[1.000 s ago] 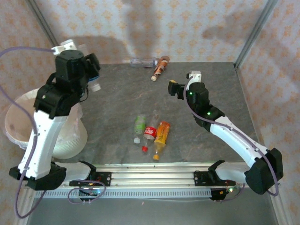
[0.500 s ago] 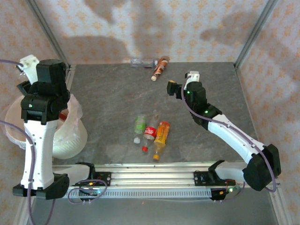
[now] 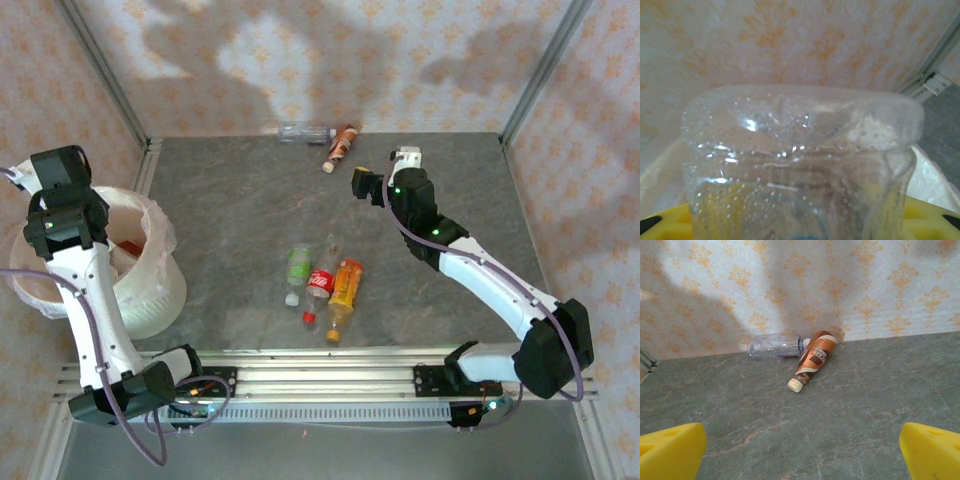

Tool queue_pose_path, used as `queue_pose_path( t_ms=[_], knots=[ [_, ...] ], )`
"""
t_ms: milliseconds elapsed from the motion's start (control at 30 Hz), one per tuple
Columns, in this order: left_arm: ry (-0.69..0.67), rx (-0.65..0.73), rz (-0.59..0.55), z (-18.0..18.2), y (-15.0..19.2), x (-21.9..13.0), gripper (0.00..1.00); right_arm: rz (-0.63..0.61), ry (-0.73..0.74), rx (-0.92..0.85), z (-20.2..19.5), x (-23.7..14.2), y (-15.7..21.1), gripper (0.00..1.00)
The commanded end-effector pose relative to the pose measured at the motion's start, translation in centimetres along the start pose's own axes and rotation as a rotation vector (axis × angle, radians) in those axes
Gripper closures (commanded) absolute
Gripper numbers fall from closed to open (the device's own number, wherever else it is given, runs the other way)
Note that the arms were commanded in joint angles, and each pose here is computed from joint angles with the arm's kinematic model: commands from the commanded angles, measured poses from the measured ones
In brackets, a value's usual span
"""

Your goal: Put the plastic bottles in the bin

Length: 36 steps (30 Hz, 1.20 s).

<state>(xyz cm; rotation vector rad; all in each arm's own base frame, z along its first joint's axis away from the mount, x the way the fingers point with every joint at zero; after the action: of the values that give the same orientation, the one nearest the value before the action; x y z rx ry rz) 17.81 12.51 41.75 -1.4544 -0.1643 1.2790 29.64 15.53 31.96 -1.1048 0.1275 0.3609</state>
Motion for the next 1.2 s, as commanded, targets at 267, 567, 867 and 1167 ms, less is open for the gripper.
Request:
queue_pose_path(
  t_ms=[267, 567, 867, 1167],
  knots=[
    [0.132, -0.032, 0.075, -0.9, 1.2, 0.8, 0.17, -0.013, 0.002, 0.027, 0.2, -0.1, -0.7, 0.01],
    [0.311, -0.089, 0.028, -1.7, 0.8, -0.4, 0.05, -0.055, 0.102, 0.104, -0.5, -0.2, -1.1, 0.01],
    [0.708, -0.215, -0.109, -3.5, -0.2, -4.5, 0.0, -0.025, 0.194, 0.141, -1.8, 1.6, 0.0, 0.01],
    [0.999, -0.189, -0.235, -5.4, -1.0, -10.6, 0.01, 0.024, 0.279, 0.173, -2.3, 1.5, 0.2, 0.01]
  ],
)
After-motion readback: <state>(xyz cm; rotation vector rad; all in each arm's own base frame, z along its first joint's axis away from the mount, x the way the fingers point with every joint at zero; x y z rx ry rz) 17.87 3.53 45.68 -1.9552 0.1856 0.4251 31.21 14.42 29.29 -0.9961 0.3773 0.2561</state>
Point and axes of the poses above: each hand's point on the last joint's axis, 136 mm out from that joint toward the fingers, its own x axis out along the fingers, its own z axis along the line the jaws close on, y = z × x, the point moved 10 cm from there along -x, back along the fingers, and after that the axes turned 14 degrees about x, right-handed, at the moved point
